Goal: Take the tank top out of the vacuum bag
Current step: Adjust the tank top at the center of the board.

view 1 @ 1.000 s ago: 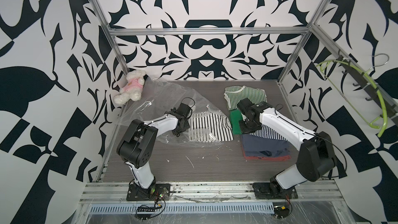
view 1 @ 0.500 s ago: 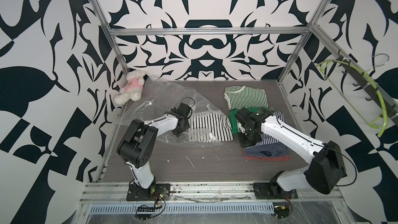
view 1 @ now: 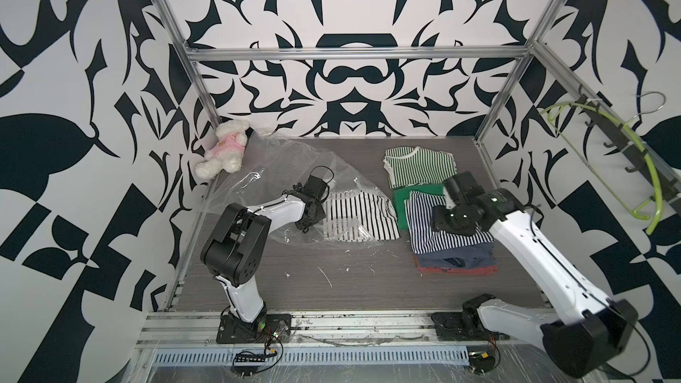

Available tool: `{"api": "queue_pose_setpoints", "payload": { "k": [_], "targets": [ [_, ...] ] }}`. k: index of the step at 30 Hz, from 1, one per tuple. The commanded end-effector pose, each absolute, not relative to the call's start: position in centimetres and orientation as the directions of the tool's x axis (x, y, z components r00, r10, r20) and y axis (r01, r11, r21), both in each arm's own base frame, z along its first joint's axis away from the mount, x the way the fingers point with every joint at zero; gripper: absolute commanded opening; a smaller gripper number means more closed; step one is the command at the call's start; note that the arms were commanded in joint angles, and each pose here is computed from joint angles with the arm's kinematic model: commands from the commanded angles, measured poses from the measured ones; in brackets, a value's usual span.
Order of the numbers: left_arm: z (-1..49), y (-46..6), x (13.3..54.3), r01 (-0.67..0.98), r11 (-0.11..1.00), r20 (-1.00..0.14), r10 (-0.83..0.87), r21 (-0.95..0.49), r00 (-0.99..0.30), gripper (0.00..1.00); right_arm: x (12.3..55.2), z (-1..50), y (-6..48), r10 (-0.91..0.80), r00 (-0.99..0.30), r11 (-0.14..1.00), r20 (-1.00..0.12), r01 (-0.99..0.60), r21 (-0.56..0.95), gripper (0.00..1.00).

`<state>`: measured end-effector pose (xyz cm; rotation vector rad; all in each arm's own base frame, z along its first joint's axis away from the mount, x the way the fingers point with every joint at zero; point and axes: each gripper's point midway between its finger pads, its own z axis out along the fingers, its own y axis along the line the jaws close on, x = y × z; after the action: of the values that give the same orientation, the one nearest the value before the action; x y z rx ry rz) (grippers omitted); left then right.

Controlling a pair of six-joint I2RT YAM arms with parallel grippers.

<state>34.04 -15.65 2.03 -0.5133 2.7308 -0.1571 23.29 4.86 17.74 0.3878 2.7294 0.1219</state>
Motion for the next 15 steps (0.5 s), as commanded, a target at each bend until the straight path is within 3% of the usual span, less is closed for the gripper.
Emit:
{"api": "queue_pose_setpoints", "payload": {
  "k": [1,6,15],
  "targets": [
    [-0.3,-15.0,32.2,-0.34,0.933,-0.252,-0.359,-0.116,-0.899,0.0,22.8,17.6,0.4,0.482,-0.766,0.872,-0.424,0.466,0.149,0.58],
    [-0.2,-15.1,32.4,-0.334,0.935,-0.254,-0.354,-0.118,-0.9,0.0,21.8,16.7,-3.4,0.67,-0.626,0.733,-0.399,0.641,0.227,0.54],
    [-0.5,-15.1,32.3,-0.339,0.934,-0.249,-0.357,-0.116,-0.9,0.0,22.5,13.5,-4.1,0.818,-0.543,0.57,-0.189,0.724,0.388,0.51]
  ]
}}
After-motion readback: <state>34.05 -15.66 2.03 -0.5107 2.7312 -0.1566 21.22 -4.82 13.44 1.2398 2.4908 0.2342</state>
